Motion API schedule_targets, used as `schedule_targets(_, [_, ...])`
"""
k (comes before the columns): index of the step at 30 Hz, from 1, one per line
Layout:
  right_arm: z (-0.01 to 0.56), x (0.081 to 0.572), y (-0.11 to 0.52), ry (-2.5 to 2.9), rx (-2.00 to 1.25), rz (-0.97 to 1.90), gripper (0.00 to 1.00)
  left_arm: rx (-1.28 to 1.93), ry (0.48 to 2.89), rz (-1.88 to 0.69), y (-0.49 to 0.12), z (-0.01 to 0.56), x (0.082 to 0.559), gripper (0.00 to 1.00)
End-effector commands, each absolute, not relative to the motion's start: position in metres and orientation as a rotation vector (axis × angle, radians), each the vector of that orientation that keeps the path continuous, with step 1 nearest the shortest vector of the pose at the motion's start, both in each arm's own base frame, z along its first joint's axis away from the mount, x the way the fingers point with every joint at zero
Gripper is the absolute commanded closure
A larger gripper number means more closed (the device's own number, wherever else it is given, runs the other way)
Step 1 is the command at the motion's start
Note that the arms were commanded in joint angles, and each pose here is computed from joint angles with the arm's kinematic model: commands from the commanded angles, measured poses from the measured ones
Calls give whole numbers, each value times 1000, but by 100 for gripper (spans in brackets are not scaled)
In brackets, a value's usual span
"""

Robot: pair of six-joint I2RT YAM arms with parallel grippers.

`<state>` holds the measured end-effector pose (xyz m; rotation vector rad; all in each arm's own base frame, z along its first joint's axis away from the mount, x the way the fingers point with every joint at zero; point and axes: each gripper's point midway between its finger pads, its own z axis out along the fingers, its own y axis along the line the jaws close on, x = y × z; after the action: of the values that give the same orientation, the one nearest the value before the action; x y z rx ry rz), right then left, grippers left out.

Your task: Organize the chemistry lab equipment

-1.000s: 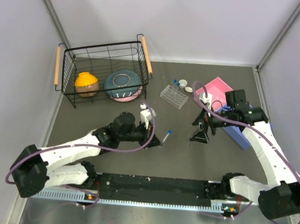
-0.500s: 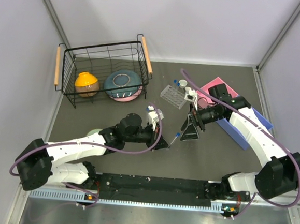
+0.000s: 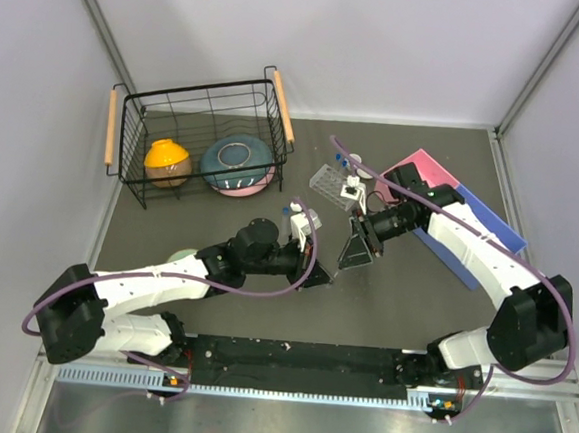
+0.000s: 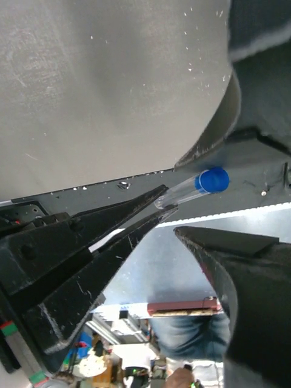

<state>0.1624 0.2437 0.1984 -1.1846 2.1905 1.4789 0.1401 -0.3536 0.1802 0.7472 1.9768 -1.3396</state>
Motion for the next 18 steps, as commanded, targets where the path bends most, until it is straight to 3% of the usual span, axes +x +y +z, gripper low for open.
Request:
schedule_targets(1, [203,165,251,2172,-1201,1480,75,728,1891,-1339,-360,205,148,100])
schedule_targets(4, [202,166,251,2177,-1201,1482,89,718,1900,-1326,-359,203,150,100])
schedule_targets(6, [203,167,252,2169,-1208,1475,92,693,1911,-1302,-357,202,154,100])
schedule_targets(8, [204,170,252,2168,-1213,1455,93,669,1907,-1280,-352,204,156,88])
schedule_targets(10, [204,175,252,2172,-1213,1426,93,631,1915,-1241,-346,202,161,71])
schedule_targets(11, [204,178,252,2177,-1213,1411,93,620,1907,-1228,-341,205,161,52])
schedule_targets(14, [201,197,251,2189,-1218,1315,93,555,1921,-1125,-323,202,170,35])
schedule_targets(18, [203,243,245,2198,-1170,1179,92,413,1958,-928,-287,194,187,27])
